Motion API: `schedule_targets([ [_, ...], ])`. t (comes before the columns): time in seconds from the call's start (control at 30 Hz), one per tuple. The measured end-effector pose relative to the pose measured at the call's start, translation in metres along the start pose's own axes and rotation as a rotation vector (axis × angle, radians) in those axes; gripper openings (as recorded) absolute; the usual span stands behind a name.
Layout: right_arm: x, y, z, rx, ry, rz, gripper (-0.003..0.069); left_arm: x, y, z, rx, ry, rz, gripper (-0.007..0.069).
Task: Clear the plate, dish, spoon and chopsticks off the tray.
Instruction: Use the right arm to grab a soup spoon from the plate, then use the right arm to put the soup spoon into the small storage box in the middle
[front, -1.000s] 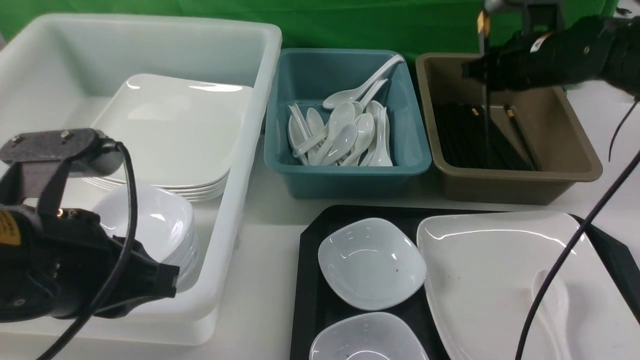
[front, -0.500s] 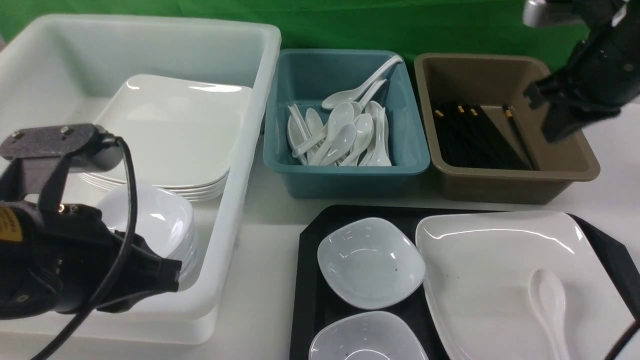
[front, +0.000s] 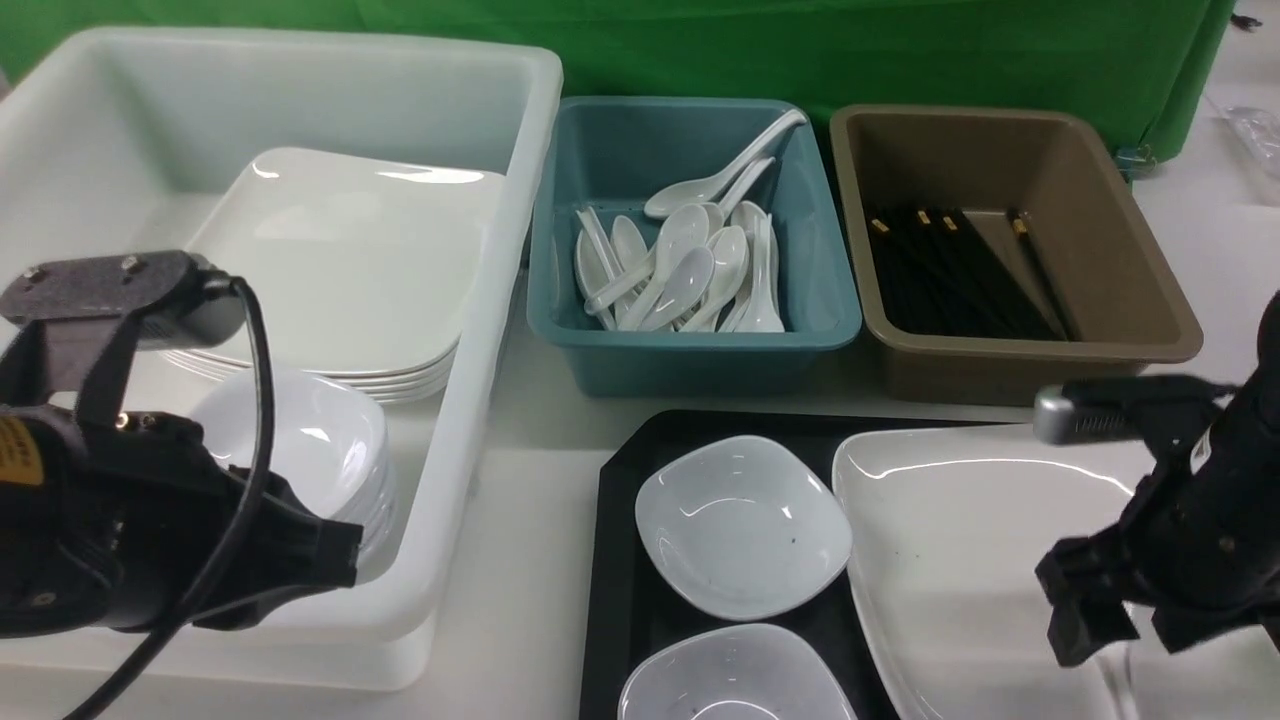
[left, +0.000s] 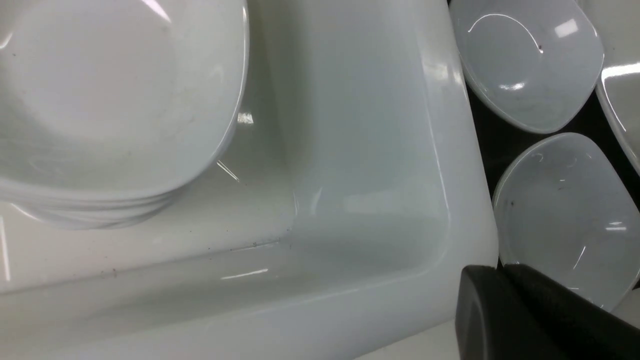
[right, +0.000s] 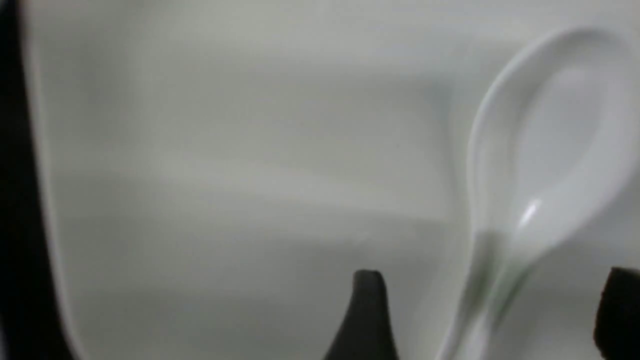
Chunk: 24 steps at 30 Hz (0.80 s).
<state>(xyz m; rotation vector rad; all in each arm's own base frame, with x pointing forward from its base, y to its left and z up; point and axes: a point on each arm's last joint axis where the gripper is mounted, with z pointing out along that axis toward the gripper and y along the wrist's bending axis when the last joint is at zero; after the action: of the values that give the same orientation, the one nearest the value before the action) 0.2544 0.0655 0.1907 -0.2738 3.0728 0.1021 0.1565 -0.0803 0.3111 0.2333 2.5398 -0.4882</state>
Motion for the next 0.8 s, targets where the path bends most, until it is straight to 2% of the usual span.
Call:
schedule_targets([
  [0.07, 0.002, -0.001, 0.016, 0.003, 0.008, 0.008, 0.0526, 0.0, 0.0, 0.0, 0.0, 0.0, 0.0, 0.0008],
  [0.1, 0.002, -0.001, 0.016, 0.003, 0.008, 0.008, 0.0519, 0.0, 0.0, 0.0, 0.0, 0.0, 0.0, 0.0008],
  [0.23, 0.001, -0.003, 0.031, 0.013, 0.059, 0.001, 0.0277, 0.0, 0.0, 0.0, 0.001, 0.002, 0.0, 0.0008],
  [0.33, 0.0, -0.003, 0.031, 0.011, 0.05, -0.02, 0.0155, 0.0, 0.0, 0.0, 0.001, 0.002, 0.0, 0.0008],
  [0.47, -0.006, 0.001, 0.024, -0.014, 0.023, -0.034, 0.0111, 0.001, 0.0, 0.0, 0.003, 0.004, -0.001, 0.0008],
  [0.5, -0.013, 0.007, 0.01, -0.034, -0.035, -0.043, 0.0092, 0.001, 0.0, 0.0, 0.002, 0.006, 0.0, 0.0008],
  [0.57, -0.018, 0.011, 0.001, -0.045, -0.074, -0.056, 0.0092, 0.001, 0.0, 0.0, 0.002, 0.007, 0.0, 0.0008],
  [0.7, -0.065, 0.051, -0.075, -0.117, -0.425, -0.185, 0.0092, 0.001, 0.0, -0.001, 0.003, 0.006, 0.0, 0.0008],
  [0.8, -0.091, 0.072, -0.109, -0.149, -0.564, -0.236, 0.0092, 0.001, 0.0, -0.001, 0.003, 0.005, 0.0, 0.0008],
])
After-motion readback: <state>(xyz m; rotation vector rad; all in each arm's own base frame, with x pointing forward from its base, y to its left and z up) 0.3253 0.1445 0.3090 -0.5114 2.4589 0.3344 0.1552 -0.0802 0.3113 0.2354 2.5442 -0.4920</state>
